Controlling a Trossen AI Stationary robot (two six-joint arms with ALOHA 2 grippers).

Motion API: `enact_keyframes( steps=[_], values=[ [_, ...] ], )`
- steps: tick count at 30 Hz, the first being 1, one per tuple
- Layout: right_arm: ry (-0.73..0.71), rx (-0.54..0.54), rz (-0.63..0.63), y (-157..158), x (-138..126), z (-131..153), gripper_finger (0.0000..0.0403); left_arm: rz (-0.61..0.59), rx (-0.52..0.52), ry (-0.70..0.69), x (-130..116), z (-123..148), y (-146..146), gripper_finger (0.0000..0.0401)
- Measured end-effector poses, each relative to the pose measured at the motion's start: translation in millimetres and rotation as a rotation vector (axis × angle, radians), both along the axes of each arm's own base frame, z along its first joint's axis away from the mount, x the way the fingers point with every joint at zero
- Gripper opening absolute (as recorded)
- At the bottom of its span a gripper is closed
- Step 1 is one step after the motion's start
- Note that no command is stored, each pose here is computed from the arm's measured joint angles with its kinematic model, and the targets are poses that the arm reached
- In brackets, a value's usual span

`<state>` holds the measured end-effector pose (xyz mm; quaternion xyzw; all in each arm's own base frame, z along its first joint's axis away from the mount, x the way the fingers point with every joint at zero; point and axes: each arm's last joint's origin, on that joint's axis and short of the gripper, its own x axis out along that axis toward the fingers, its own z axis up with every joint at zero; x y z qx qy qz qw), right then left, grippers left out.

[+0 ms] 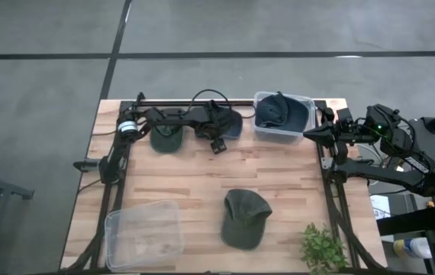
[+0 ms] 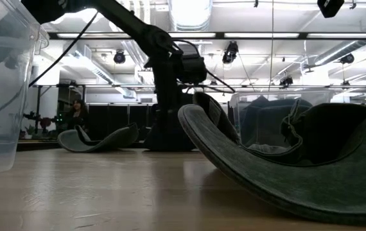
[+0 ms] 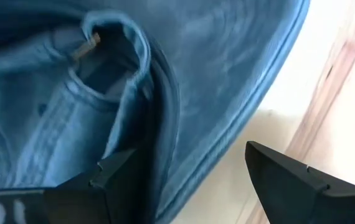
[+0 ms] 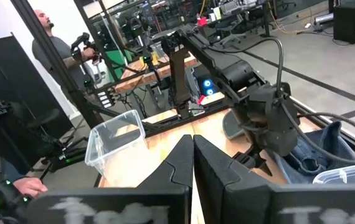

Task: Pick & Place hat
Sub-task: Put the blue cap into the top transparent bin

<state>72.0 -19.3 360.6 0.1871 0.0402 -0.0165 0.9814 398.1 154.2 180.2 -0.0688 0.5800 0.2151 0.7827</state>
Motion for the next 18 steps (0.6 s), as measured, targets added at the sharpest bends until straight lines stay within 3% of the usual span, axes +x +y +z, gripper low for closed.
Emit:
enact_keyframes(
  steps=[11, 14, 18],
  values=[
    [0.0, 0.0, 0.0, 0, 0, 0, 0.0008, 0.004, 0.0, -0.018, -3, -15, -1, 0.0261],
    [0.0, 0.0, 0.0, 0, 0, 0, 0.0008, 0.005, -0.004, -0.018, -4, -19, -2, 0.0233],
    [0.0, -0.003, 0.0, 0, 0, 0, 0.0008, 0.011, -0.015, -0.025, -5, -21, -3, 0.016]
  ],
)
